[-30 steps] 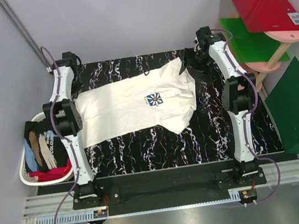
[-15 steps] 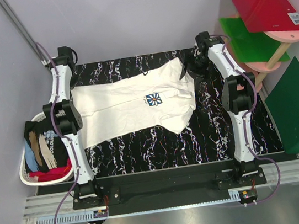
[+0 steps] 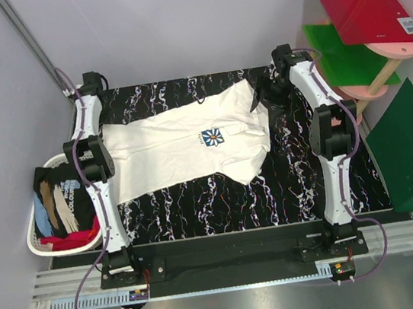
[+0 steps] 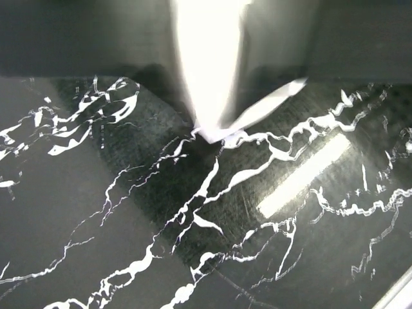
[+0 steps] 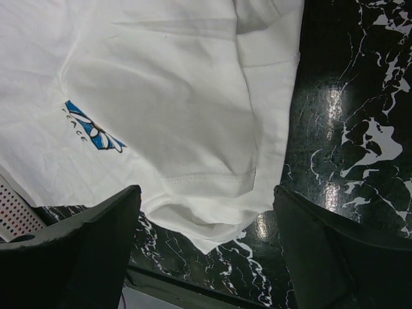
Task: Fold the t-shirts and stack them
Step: Fold the flattened tshirt in 1/3 of the way
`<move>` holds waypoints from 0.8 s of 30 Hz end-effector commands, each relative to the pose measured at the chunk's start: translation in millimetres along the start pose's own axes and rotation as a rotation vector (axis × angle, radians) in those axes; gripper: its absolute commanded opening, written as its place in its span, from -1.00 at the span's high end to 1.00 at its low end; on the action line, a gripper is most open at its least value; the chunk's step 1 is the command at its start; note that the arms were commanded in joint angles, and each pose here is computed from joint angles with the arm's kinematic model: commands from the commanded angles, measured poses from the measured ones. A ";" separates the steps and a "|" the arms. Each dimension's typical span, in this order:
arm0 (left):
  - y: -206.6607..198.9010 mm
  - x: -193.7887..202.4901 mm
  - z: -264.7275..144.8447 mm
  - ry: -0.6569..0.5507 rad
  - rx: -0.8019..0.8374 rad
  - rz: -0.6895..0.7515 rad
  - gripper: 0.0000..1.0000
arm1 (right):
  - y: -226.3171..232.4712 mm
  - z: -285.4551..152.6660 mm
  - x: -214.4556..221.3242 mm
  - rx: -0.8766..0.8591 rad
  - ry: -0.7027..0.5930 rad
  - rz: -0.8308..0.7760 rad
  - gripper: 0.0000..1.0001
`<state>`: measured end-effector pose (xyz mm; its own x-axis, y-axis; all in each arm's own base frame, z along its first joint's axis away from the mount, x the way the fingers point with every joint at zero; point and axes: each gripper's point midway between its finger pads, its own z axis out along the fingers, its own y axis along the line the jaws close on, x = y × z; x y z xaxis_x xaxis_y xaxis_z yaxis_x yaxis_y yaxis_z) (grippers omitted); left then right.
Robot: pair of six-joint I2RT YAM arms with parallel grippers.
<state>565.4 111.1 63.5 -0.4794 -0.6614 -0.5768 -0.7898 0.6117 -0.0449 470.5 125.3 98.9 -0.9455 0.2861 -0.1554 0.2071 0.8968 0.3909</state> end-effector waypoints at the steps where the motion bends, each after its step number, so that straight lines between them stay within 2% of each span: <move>1: -7.0 -34.3 -18.3 -0.027 0.117 -0.088 -0.33 | 14.8 -34.6 -14.4 -0.034 -0.106 -0.043 -0.81; 2: -7.1 -35.8 -23.6 -0.024 0.129 -0.086 -0.53 | 15.7 -34.8 -17.6 -0.039 -0.117 -0.045 -0.81; 5: -1.7 -42.8 -51.4 -0.035 0.156 -0.086 -0.72 | 18.1 -29.2 -27.2 -0.047 -0.144 -0.055 -0.82; 6: 1.8 -36.3 -54.9 -0.020 0.151 -0.075 -0.72 | 17.0 -23.9 -31.4 -0.043 -0.150 -0.054 -0.82; 10: 9.3 -48.7 -116.0 -0.069 0.209 -0.068 -0.74 | 20.2 -6.5 -52.6 -0.055 -0.192 -0.062 -0.82; 13: 10.5 -42.0 -151.9 -0.068 0.263 -0.052 -0.74 | 23.4 7.8 -71.1 -0.059 -0.223 -0.073 -0.82; 21: -3.3 11.5 -221.6 0.017 0.437 0.051 -0.73 | 25.2 57.4 -101.3 -0.055 -0.266 -0.084 -0.81; 24: -2.2 27.0 -235.4 0.043 0.475 0.091 -0.73 | 23.6 70.1 -107.5 -0.046 -0.283 -0.085 -0.80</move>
<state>476.7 13.1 239.7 -0.4929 -0.6398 -0.5896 -0.5679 0.7500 -0.3391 574.2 133.8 53.5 -0.8862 0.2942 -0.3579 0.1319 0.9008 0.4138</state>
